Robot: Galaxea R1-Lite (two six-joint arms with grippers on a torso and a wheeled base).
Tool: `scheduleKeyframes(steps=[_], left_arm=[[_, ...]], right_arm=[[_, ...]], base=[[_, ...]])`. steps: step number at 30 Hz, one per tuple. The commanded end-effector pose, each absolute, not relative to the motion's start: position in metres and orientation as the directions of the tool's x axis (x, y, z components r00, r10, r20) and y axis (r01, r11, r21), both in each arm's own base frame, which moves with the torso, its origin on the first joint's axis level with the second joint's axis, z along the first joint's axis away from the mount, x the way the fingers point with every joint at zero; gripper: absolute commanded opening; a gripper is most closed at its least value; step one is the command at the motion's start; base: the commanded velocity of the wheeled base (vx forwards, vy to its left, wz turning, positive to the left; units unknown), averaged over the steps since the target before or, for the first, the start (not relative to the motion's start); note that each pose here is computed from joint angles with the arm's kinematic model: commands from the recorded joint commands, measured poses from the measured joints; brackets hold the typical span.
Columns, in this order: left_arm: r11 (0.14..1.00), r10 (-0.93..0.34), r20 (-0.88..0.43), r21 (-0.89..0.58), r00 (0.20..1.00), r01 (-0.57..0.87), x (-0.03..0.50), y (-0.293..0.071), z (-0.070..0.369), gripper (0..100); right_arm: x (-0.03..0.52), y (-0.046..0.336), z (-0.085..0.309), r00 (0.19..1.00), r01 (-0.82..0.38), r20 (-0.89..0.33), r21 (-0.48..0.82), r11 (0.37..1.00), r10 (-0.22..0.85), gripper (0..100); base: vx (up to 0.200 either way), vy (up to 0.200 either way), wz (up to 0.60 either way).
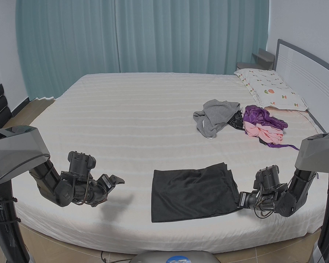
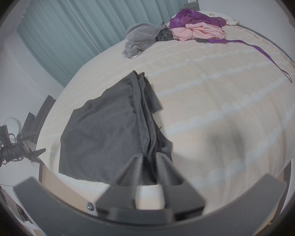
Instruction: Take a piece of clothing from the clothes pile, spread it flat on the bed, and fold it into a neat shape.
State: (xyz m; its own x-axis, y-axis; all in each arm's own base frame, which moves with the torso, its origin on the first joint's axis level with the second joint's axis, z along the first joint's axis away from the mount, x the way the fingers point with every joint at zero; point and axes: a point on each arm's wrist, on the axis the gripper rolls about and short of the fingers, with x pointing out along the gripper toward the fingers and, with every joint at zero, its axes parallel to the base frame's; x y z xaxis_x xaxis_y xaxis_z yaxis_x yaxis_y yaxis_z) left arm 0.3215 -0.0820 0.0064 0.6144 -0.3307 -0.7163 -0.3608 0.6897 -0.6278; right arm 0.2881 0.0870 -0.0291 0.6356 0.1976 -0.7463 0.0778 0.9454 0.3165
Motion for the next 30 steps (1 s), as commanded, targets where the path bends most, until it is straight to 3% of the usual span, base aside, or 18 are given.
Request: scheduleKeyframes(steps=[1, 15, 16, 25, 26, 30], left_arm=[[0.690, -0.331, -0.717, -0.628, 0.614, -0.361, 0.322, -0.082, 0.006, 100], [0.690, -0.329, -0.717, -0.627, 0.614, -0.362, 0.322, -0.082, 0.006, 100], [0.690, -0.329, -0.717, -0.627, 0.614, -0.362, 0.322, -0.082, 0.006, 100], [0.690, -0.329, -0.717, -0.627, 0.614, -0.362, 0.322, -0.082, 0.006, 100], [0.690, -0.330, -0.716, -0.628, 0.615, -0.361, 0.322, -0.082, 0.006, 100], [0.690, -0.330, -0.716, -0.628, 0.615, -0.361, 0.322, -0.082, 0.006, 100]], right_arm=[[0.281, 0.083, -0.034, 0.616, 0.092, -0.766, 0.301, 0.949, 0.183, 0], [0.270, 0.069, -0.029, 0.601, 0.132, -0.779, 0.319, 0.939, 0.180, 0], [0.270, 0.069, -0.030, 0.597, 0.127, -0.780, 0.322, 0.938, 0.187, 100], [0.296, 0.071, -0.010, 0.685, 0.120, -0.687, 0.433, 0.893, 0.241, 100], [0.319, 0.075, -0.009, 0.718, 0.135, -0.650, 0.482, 0.865, 0.250, 100], [0.347, 0.081, -0.016, 0.738, 0.113, -0.617, 0.515, 0.850, 0.275, 100]], base=[[0.000, 0.000, 0.00], [0.000, 0.000, 0.00], [0.000, 0.000, 0.00], [0.000, 0.000, 0.00], [0.000, 0.000, 0.00], [0.000, 0.000, 0.00]])
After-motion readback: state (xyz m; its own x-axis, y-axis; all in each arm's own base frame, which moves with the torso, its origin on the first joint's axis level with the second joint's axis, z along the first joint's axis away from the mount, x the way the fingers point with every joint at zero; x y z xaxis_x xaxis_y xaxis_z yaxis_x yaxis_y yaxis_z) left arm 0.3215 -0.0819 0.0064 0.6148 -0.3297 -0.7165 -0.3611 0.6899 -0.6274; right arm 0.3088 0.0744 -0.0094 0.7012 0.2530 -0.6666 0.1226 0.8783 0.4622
